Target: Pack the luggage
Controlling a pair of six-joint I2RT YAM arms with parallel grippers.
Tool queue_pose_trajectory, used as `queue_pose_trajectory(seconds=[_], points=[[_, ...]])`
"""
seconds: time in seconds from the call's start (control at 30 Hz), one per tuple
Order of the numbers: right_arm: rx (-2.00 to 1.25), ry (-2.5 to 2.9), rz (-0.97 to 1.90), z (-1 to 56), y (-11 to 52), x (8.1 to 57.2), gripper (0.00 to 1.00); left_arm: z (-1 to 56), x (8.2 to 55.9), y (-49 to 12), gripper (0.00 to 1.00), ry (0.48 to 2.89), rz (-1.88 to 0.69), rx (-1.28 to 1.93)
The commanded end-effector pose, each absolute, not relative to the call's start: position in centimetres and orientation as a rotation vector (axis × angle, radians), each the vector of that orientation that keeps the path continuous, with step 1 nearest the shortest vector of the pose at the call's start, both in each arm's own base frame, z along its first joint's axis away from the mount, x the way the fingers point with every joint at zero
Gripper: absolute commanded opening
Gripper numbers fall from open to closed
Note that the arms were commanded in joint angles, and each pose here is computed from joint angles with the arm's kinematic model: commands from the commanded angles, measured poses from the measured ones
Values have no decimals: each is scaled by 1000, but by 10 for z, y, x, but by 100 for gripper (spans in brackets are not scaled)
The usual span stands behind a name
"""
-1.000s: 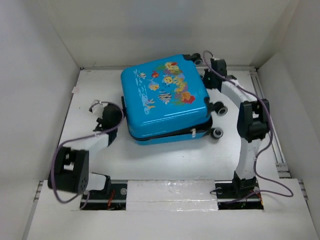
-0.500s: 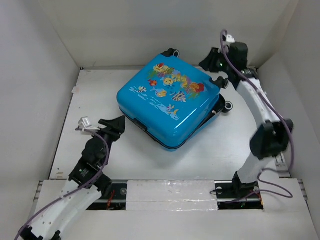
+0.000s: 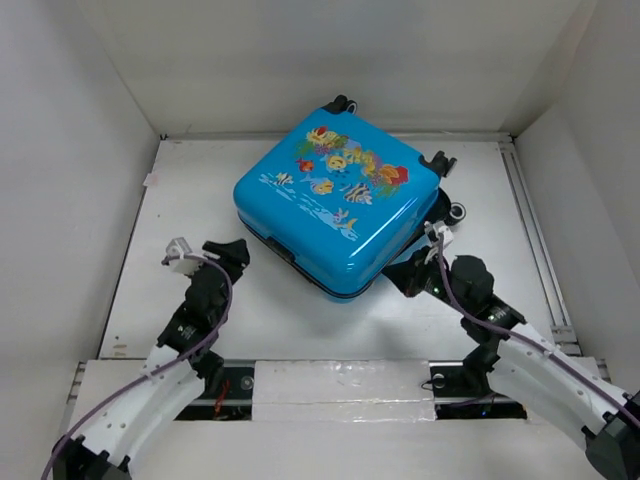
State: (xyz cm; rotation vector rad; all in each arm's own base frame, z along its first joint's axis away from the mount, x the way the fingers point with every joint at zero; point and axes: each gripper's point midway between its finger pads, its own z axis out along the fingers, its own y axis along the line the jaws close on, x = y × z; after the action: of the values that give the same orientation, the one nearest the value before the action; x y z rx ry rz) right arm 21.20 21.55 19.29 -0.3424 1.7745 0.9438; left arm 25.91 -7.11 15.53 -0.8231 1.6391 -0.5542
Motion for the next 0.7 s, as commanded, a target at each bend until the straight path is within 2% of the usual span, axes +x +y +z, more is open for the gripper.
queue_pose_trajectory(seconds=[0.0, 0.03, 0.1, 0.17, 0.2, 0.27, 0.3, 0.33, 0.37, 0.43, 0.5, 0.53, 0.57, 0.6, 0.67], points=[[-18, 1779, 839, 201, 189, 239, 9, 244, 297, -60, 54, 1389, -639, -895], [155, 1781, 721, 200, 163, 256, 0, 258, 309, -57, 54, 1363, -625, -903], [272, 1851, 638, 181, 148, 267, 0, 280, 352, -34, 55, 1340, -548, -979], [377, 1848, 559, 180, 128, 286, 0, 298, 384, -35, 57, 1340, -628, -940], [412, 1907, 514, 162, 125, 295, 0, 294, 420, -22, 57, 1373, -600, -963], [452, 1924, 475, 164, 114, 315, 1, 283, 457, -30, 58, 1528, -597, -926], [471, 1979, 431, 145, 111, 324, 2, 334, 483, -32, 62, 1518, -553, -800], [479, 1986, 409, 142, 108, 332, 2, 286, 516, -32, 62, 1664, -460, -818], [512, 1980, 385, 140, 99, 342, 2, 266, 525, -31, 64, 1775, -413, -800], [562, 1983, 359, 130, 89, 358, 2, 250, 564, -31, 65, 1873, -419, -748], [592, 1984, 371, 128, 85, 365, 4, 235, 576, -32, 65, 1940, -448, -680], [593, 1984, 371, 128, 85, 365, 4, 252, 586, -35, 65, 1925, -465, -653], [600, 1954, 392, 134, 87, 369, 4, 226, 595, -36, 65, 1986, -455, -658], [628, 1952, 348, 128, 77, 367, 5, 223, 599, -39, 65, 2008, -450, -608], [668, 1947, 302, 121, 65, 362, 4, 213, 614, -45, 70, 2058, -465, -561]])
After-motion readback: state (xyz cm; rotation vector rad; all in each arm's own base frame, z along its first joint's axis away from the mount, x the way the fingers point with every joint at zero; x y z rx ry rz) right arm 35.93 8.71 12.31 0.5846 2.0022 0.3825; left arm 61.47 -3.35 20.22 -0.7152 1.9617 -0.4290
